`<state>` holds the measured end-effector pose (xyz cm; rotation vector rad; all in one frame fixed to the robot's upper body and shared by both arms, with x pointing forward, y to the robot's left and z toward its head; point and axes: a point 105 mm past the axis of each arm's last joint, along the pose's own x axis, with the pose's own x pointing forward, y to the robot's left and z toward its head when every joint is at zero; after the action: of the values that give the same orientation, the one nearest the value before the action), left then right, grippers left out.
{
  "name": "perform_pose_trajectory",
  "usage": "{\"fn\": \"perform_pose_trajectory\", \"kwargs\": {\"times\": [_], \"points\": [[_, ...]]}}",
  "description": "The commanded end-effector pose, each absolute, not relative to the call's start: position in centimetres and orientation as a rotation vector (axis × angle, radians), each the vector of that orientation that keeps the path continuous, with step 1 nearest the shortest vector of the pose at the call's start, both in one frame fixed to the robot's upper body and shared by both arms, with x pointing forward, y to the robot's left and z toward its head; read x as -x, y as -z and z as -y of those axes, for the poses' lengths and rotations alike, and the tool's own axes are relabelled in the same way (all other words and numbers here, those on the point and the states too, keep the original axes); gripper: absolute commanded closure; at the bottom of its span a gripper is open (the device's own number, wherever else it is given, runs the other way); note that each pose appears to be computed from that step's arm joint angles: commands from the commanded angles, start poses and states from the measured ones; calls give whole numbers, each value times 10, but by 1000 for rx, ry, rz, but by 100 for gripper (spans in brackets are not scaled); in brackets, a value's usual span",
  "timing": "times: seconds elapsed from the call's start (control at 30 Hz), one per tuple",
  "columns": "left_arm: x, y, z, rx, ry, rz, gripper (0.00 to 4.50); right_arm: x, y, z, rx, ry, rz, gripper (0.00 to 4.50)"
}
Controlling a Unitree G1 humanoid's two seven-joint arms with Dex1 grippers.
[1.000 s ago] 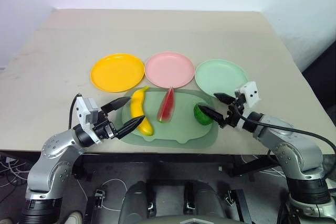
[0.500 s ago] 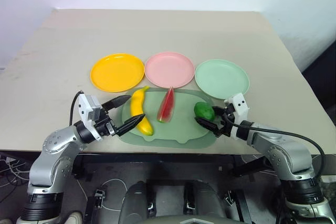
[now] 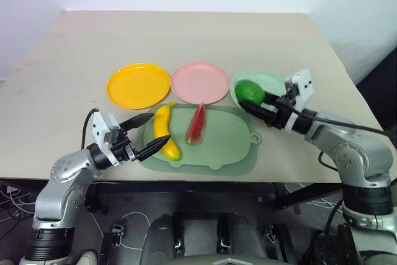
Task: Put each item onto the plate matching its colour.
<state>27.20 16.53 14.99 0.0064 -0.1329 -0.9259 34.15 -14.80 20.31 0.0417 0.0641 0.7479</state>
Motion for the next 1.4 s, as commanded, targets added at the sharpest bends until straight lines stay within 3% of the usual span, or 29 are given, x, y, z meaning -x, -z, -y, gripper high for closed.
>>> {"fn": "perform_pose_trajectory", "kwargs": {"times": [0.03, 0.2, 0.5, 0.7, 0.83, 1.07, 1.17, 1.4], "points": [[-268, -159, -164, -34, 922, 177, 0, -367, -215, 164, -31, -653, -9, 193], [-264, -159, -165, -45, 904, 179, 0, -397, -194, 190, 77, -523, -80, 193], [-254, -156, -167, -46, 870, 169, 0, -418, -163, 214, 171, -395, -196, 193], [-254, -157, -170, -46, 860, 166, 0, -413, -167, 221, 185, -381, -196, 3], [-255, -158, -169, -48, 863, 167, 0, -403, -185, 230, 188, -376, -158, 3], [-257, -158, -168, -45, 870, 171, 0, -360, -216, 201, 155, -568, -117, 3], [-261, -158, -168, -41, 871, 174, 0, -333, -240, 162, 259, -757, 87, 3], [-264, -158, -166, -33, 870, 190, 0, -317, -221, 105, 386, -1085, 45, 3]]}}
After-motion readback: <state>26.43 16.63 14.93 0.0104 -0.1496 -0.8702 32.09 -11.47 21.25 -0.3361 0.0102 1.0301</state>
